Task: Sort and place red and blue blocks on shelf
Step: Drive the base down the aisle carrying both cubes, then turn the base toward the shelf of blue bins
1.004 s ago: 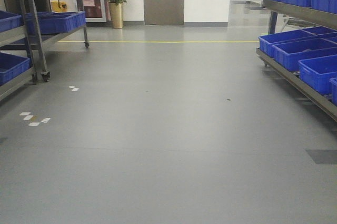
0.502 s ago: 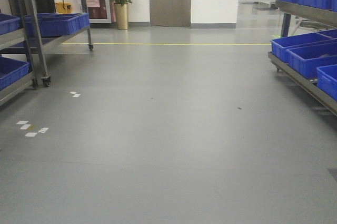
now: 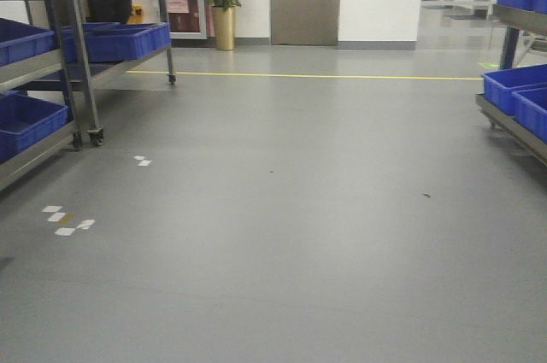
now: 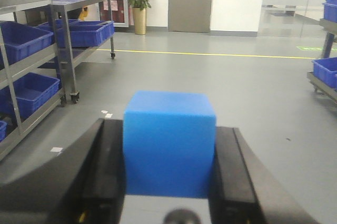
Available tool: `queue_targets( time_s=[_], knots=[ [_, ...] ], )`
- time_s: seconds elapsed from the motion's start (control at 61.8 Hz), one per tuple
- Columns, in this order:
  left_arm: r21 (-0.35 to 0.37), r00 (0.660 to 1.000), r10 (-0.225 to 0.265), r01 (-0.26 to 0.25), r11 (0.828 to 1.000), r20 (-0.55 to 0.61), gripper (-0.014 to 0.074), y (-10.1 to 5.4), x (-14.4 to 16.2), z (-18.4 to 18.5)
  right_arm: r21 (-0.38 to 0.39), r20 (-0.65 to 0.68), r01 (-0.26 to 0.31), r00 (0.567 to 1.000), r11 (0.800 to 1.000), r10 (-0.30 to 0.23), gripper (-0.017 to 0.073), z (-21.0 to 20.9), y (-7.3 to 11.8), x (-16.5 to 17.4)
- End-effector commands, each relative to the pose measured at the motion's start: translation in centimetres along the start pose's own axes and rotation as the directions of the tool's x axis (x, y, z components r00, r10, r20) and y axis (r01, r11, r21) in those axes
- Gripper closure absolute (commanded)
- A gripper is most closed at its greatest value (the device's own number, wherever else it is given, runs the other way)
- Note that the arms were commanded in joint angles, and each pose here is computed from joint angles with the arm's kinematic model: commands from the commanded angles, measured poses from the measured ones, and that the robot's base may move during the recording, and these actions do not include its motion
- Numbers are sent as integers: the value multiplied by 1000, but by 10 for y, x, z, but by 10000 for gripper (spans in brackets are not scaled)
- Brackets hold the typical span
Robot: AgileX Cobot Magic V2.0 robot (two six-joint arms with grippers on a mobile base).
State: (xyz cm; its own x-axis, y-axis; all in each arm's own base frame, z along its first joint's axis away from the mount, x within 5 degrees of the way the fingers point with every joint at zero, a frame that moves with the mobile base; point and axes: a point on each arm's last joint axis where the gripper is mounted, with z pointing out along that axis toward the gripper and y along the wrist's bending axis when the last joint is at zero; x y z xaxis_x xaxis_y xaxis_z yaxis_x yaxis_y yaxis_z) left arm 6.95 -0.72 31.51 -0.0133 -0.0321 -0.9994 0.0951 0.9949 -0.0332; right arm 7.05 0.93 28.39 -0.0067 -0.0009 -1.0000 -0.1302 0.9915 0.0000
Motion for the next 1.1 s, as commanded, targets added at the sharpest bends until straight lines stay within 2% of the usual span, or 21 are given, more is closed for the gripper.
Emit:
queue_targets(
  time_s=[0.0,1.085],
  knots=[
    [-7,995,0,1,1000,104,471,0,-16,-1,5,115,7,993,1000,-8,503,-1,0,-18],
    [-7,995,0,1,1000,104,471,0,-16,-1,5,115,7,993,1000,-8,503,-1,0,-18]
  ],
)
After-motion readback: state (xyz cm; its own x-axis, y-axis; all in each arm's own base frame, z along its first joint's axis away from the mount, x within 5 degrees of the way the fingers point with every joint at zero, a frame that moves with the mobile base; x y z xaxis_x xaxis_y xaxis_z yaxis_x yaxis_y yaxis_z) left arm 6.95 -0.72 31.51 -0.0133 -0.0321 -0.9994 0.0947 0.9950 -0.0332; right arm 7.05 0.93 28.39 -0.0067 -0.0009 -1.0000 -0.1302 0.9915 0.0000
